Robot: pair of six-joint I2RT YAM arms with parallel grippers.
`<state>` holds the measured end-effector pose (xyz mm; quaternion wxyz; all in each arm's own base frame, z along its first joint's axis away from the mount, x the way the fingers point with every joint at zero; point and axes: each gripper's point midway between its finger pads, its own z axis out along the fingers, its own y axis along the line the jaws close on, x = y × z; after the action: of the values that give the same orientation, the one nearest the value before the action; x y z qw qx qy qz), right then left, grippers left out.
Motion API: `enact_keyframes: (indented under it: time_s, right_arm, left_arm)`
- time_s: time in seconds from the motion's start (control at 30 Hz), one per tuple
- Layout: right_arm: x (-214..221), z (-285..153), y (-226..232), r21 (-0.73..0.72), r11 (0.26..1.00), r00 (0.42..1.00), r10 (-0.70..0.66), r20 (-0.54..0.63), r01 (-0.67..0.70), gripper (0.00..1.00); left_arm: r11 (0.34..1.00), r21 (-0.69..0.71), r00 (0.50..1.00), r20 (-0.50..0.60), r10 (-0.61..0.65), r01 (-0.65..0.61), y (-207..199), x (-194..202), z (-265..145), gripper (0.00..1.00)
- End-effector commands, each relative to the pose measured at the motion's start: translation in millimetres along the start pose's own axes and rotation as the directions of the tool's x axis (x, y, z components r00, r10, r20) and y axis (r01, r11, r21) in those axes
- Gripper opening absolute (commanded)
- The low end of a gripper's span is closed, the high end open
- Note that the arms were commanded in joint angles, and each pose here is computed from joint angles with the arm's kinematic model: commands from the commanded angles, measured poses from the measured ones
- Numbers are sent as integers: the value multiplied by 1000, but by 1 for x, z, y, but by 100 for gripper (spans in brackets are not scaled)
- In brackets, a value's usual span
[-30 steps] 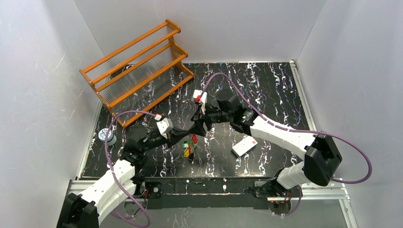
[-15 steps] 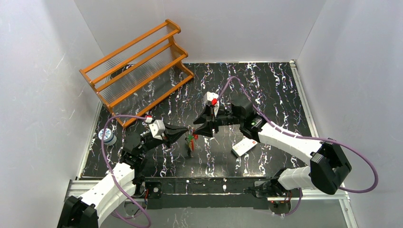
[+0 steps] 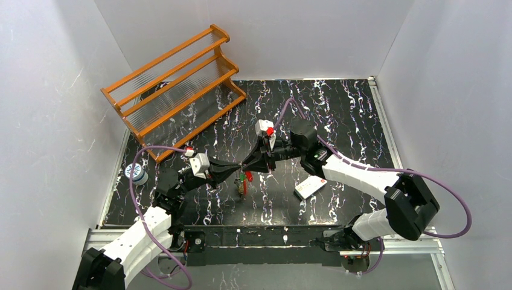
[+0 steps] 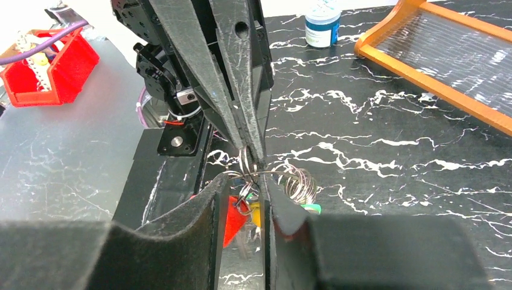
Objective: Put the keys on the keyring
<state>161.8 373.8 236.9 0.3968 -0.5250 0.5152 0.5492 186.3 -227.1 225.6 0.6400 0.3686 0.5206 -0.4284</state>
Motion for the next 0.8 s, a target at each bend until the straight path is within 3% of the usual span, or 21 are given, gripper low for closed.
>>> enact_keyframes:
  time_s: [0.0,0.23,0.4,0.6,0.7,0.77]
  right_arm:
    - [-29,4,2,-32,996,995,-79,59,81,30]
    - [-28,6,0,-37,996,995,-78,54,80,1]
    - [-28,5,-1,-32,995,995,-88,40,90,1]
    - [-24,1,-1,-18,995,996,-93,-15,93,1]
    - [-20,-3,-1,-11,997,995,-83,-61,83,1]
    - [-18,-4,-2,-1,997,993,-77,-90,77,1]
  left_arm:
    - [998,29,997,57,47,-49,-5,-18,3,0]
    - [998,40,998,53,43,-45,-6,-18,4,0]
    - [998,41,997,56,45,-48,-7,-18,3,0]
    - [998,23,996,61,65,-67,-4,-23,3,34]
    - [994,39,994,40,101,-102,-6,-25,3,43]
    - [990,55,991,-29,129,-127,-4,-19,3,45]
